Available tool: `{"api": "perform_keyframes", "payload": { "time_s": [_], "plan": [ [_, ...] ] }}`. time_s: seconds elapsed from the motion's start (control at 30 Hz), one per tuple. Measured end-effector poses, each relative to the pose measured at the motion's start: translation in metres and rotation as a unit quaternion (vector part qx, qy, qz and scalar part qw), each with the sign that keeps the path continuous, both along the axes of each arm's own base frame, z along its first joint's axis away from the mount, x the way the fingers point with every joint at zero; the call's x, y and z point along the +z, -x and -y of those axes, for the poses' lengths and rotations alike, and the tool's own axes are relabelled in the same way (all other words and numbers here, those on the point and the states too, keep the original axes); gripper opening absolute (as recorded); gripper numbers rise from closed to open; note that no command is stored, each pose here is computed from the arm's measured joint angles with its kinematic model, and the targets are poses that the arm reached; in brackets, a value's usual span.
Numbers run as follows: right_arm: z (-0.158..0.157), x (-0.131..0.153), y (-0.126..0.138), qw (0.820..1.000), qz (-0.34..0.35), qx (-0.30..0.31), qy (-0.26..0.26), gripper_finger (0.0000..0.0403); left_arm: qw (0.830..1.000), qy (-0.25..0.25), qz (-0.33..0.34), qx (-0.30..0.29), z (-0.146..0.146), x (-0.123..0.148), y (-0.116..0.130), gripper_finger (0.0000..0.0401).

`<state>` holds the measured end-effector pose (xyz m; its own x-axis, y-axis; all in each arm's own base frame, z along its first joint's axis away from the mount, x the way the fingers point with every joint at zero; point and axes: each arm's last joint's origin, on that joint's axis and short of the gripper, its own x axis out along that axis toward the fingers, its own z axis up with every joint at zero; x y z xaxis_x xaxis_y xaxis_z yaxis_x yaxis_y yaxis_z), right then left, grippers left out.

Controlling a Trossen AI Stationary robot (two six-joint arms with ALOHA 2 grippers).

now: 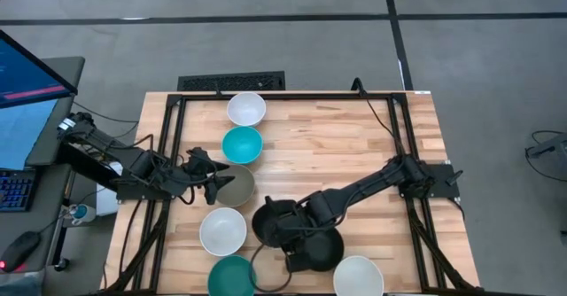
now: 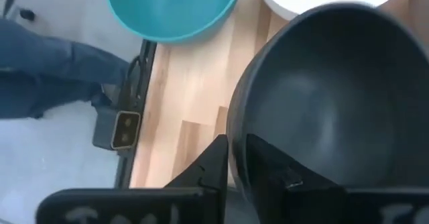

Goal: Nest bowls inside each other
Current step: Stack the black bowl on the orange bowl

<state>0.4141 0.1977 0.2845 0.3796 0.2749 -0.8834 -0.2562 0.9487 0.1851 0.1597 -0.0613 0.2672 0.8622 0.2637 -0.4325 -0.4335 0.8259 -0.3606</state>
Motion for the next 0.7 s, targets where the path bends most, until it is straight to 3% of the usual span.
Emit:
{"api": "perform_keyframes", "payload": {
  "time_s": [0.43,0.7],
  "plan": [
    [0.0,0.041,-0.003,0.996,0.059,-0.024,-0.057,0.0166,1.0,-0.005,-0.008,0.002,-0.001,-0.001,0.001,0.0222],
    [-0.003,0.016,-0.007,0.997,0.028,-0.041,-0.05,0.0137,1.0,-0.004,-0.009,-0.001,0.0,-0.001,0.001,0.0222]
  ]
}}
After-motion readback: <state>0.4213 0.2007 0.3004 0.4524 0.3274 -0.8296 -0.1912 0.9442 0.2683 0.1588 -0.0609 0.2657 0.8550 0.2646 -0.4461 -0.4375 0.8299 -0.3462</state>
